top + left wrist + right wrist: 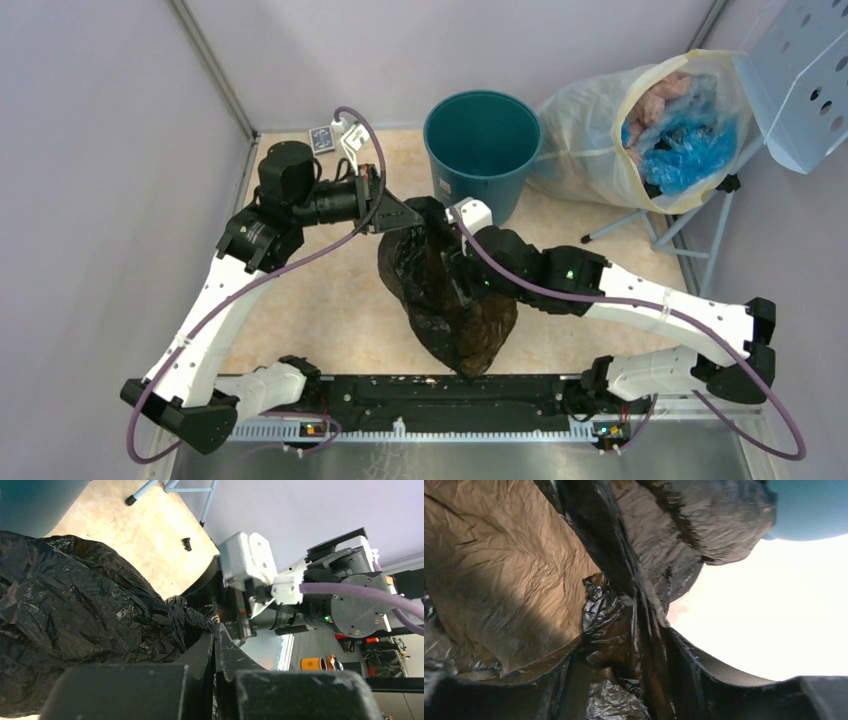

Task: Put the trash bags into the trash bin

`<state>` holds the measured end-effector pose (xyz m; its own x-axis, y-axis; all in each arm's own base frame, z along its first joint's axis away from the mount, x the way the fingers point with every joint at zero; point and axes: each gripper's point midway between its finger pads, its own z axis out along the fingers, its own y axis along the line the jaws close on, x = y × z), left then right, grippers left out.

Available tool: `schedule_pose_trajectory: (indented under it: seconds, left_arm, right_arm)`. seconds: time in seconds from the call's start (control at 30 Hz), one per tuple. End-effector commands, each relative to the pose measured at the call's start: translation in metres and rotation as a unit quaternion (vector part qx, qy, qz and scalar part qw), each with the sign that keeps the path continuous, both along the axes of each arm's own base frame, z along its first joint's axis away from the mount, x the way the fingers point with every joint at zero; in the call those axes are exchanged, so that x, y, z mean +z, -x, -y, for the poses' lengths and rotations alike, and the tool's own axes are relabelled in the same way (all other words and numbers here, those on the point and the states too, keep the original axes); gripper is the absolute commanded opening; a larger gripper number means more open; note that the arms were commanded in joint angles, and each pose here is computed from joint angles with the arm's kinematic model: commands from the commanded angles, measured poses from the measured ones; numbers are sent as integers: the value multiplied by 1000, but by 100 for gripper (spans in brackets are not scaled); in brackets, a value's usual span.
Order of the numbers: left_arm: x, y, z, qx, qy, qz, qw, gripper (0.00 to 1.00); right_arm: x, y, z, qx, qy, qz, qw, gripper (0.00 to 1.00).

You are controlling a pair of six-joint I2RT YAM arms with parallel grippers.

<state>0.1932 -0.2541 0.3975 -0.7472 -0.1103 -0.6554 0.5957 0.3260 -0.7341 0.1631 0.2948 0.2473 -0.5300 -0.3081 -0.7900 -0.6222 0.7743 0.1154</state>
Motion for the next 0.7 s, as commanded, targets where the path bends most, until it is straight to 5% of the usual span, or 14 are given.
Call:
schedule_pose_trajectory:
  seconds: [0.0,0.17,0.37,0.57,0.67]
  left_arm:
    - [1,-1,-10,19,-23,34,999,1]
    - [-16,-4,-27,58,-85,41,994,2]
    - [-20,6,-48,97,-111,55,987,14]
    - [-18,17,-69,153,-111,63,980,77]
    - [-13,31,-71,153,-82,67,983,98]
  right_arm:
    - [35,-5,16,-32,-41,37,998,41]
    - [83,-6,16,-26,-83,62,994,0]
    - [129,-18,8,-28,-93,98,990,0]
    - [173,-19,-21,3,-129,102,986,0]
    - [186,-22,-32,8,-139,112,984,0]
